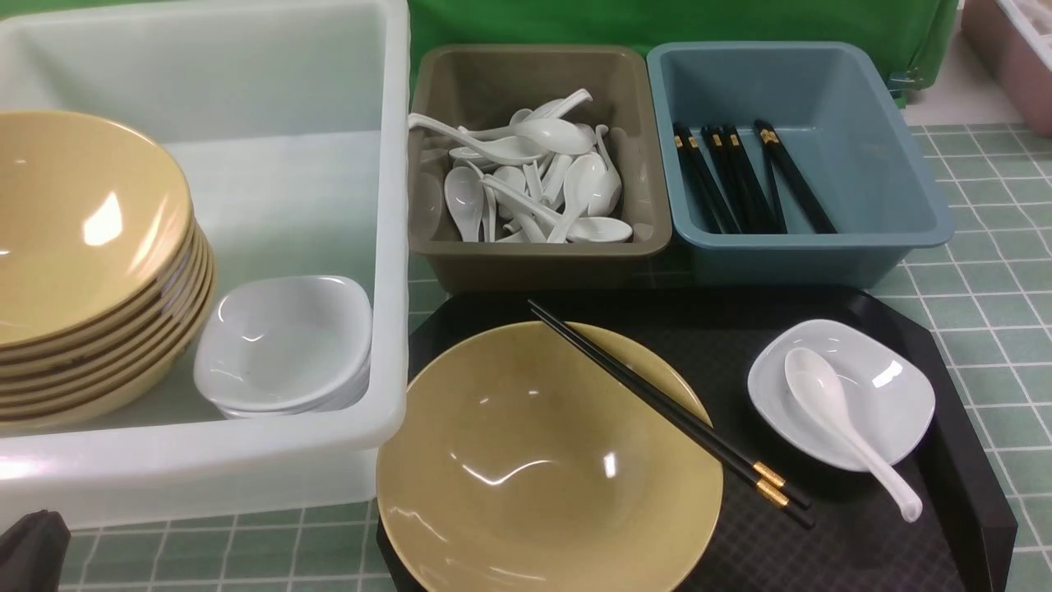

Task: On blue table put chopsticks spoon bowls plates into blue grey white boxes.
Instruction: 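Move the grippers toward the tableware on the black tray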

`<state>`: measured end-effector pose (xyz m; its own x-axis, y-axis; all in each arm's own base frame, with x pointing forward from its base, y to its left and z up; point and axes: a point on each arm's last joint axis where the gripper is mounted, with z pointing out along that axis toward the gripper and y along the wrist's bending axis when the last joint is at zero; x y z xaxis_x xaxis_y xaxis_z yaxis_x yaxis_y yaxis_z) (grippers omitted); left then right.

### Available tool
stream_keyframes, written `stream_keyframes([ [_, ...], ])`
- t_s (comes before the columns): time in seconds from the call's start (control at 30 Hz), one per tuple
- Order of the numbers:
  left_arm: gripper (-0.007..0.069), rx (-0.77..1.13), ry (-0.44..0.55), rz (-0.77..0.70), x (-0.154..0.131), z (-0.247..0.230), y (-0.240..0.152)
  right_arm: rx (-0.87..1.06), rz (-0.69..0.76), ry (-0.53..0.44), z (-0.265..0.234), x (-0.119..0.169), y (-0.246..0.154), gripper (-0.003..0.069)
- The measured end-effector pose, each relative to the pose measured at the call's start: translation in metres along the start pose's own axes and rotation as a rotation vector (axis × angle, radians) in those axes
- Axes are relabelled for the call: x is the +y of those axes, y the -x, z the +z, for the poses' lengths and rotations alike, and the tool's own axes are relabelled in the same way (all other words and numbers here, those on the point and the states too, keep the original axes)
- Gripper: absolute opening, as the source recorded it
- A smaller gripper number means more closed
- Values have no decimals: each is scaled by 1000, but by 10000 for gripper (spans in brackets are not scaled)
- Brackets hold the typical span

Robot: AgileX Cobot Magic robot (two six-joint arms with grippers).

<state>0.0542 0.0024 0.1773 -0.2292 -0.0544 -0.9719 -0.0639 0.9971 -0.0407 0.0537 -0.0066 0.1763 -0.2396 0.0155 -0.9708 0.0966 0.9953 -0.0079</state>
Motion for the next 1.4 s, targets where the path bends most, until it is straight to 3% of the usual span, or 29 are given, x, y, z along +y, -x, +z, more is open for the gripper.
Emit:
stream_keyframes([
  [1.2,1,-6,3,5,0,0,1,0,-38,0,0,0,0,237],
  [1.33,1,-24,-43,-217,-4,0,3,0,21,0,0,0,0,237],
  [1.4,1,-29,-103,-535,-8,-1,5,-3,170,4,0,0,0,237],
])
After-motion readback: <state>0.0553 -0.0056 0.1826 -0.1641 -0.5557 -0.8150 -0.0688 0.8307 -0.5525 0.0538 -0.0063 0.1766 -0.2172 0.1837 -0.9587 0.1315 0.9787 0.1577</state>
